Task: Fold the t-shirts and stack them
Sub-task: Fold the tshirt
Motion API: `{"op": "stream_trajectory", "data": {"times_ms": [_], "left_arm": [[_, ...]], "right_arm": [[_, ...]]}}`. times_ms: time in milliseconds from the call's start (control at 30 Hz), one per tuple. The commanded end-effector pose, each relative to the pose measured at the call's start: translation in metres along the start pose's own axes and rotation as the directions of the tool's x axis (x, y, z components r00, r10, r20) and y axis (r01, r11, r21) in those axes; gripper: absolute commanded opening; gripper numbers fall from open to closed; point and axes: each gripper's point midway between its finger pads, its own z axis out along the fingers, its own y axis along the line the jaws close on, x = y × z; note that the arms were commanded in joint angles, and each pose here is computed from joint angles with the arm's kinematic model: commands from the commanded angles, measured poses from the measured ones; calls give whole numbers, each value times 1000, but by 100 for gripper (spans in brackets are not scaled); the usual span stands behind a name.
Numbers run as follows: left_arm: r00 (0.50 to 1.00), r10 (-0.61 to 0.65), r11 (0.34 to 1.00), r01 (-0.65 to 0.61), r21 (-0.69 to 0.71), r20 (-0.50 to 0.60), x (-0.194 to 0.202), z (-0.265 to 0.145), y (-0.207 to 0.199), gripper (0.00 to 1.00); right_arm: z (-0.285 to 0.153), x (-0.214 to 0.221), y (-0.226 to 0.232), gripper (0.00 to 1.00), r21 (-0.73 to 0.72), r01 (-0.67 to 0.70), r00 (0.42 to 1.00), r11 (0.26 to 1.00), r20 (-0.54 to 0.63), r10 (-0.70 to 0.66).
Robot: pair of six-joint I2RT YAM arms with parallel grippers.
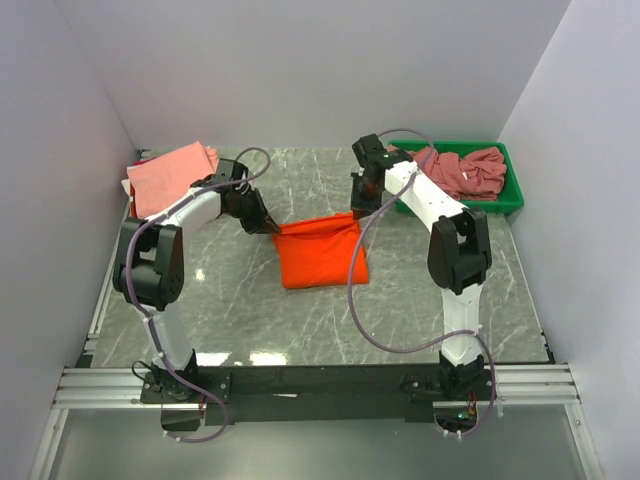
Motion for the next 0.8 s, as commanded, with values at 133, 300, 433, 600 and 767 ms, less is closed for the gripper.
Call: {"op": "stream_trajectory", "data": {"times_ms": [133,300,433,600,767], "left_arm": [[998,18,1000,-17,-15,60,-29,-3,2,8],[990,33,999,-27,-43,140,-50,-16,-4,58],[977,75,997,-70,-31,202,-60,-36,-15,64],[971,101,993,-110,30,217,-42,-45,-17,67],[976,101,987,-122,102,193,-14,-44,-12,69]], "right_arm": [[-1,-33,-6,7,2,24,998,1000,49,-24],[-9,-49,6,50,-45,66,996,997,68,-62],[-33,-58,16,53,-91,100,988,991,129,-87],[-64,-45,22,53,-148,138,978,979,176,-111],[-75,-9,34,53,-214,155,979,965,165,-121]]}}
